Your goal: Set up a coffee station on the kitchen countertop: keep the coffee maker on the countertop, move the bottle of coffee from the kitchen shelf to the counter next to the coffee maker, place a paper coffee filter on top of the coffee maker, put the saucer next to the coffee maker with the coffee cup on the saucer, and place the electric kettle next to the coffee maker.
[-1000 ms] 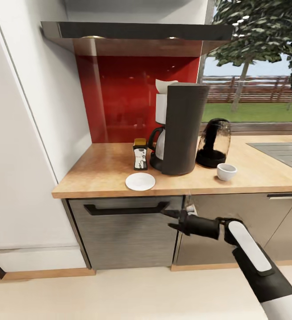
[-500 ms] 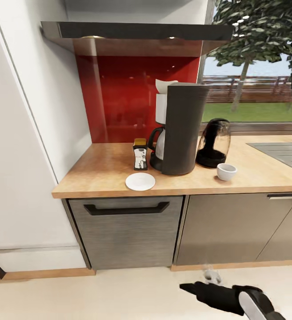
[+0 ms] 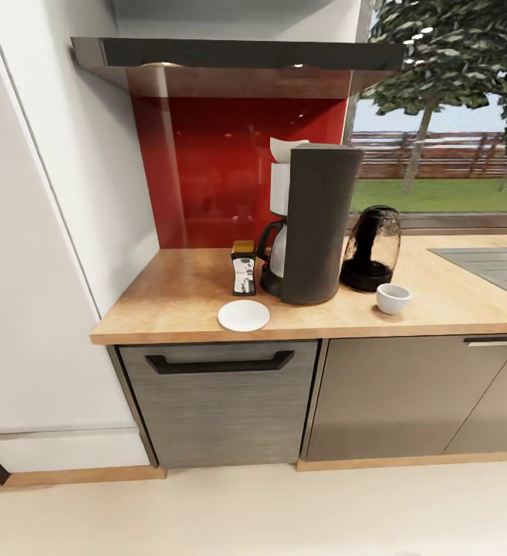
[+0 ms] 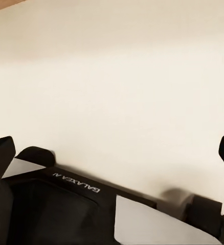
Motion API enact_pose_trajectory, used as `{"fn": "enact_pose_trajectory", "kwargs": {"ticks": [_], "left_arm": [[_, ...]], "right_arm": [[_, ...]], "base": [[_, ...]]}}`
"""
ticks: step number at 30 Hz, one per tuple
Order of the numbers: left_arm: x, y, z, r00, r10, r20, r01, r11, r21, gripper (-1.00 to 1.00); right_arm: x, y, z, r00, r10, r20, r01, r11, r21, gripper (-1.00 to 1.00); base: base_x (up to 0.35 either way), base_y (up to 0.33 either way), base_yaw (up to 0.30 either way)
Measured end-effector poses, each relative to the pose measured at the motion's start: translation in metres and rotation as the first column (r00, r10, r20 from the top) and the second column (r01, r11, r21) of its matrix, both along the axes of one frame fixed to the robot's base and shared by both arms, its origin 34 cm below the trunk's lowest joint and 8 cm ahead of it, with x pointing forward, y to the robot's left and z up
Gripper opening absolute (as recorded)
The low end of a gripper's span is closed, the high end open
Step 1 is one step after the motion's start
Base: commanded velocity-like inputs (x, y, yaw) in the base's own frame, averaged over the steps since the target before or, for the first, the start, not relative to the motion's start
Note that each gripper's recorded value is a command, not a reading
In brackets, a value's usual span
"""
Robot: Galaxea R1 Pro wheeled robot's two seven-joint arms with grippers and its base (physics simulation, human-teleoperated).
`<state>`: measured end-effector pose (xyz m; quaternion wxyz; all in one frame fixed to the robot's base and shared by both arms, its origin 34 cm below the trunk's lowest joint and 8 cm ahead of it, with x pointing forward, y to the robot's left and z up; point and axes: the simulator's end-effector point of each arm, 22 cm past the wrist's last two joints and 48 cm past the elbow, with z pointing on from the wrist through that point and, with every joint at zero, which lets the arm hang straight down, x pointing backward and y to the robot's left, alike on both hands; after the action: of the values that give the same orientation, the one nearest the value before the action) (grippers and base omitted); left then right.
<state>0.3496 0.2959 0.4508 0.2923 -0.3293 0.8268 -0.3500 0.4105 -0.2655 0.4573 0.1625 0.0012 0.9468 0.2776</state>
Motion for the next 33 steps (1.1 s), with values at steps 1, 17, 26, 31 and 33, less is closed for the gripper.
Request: {"fn": "enact_pose_trajectory", "kwargs": {"ticks": [1, 17, 26, 31, 33], "left_arm": [[0.001, -0.001, -0.003, 1.0, 0.028, -0.011, -0.028, 1.0, 0.003, 1.0], [0.001, -0.019, -0.012, 0.995, 0.088, -0.045, -0.088, 0.996, -0.009, 1.0], [0.0, -0.019, -0.014, 0.995, 0.088, -0.051, -0.088, 0.996, -0.005, 1.0], [0.0, -0.019, -0.014, 0.995, 0.088, -0.052, -0.088, 0.996, -0.005, 1.0], [0.0, -0.019, -0.014, 0.995, 0.088, -0.053, -0.088, 0.996, -0.005, 1.0]], "right_arm": [[-0.003, -0.005, -0.002, 1.0, 0.003, 0.001, -0.003, 1.0, -0.009, 1.0], [-0.008, -0.014, -0.006, 1.0, 0.008, 0.0, -0.008, 1.0, -0.029, 1.0], [-0.008, -0.015, -0.007, 1.0, 0.007, 0.001, -0.007, 0.999, -0.034, 1.0], [-0.008, -0.015, -0.007, 1.0, 0.008, 0.002, -0.008, 0.999, -0.034, 1.0], [-0.008, -0.015, -0.007, 1.0, 0.008, 0.001, -0.008, 0.999, -0.034, 1.0]], "base": [[0.0, 0.0, 0.0], [0.0, -0.001, 0.0], [0.0, -0.234, -0.014], [0.0, -0.097, -0.176], [0.0, -0.032, -0.249]]}}
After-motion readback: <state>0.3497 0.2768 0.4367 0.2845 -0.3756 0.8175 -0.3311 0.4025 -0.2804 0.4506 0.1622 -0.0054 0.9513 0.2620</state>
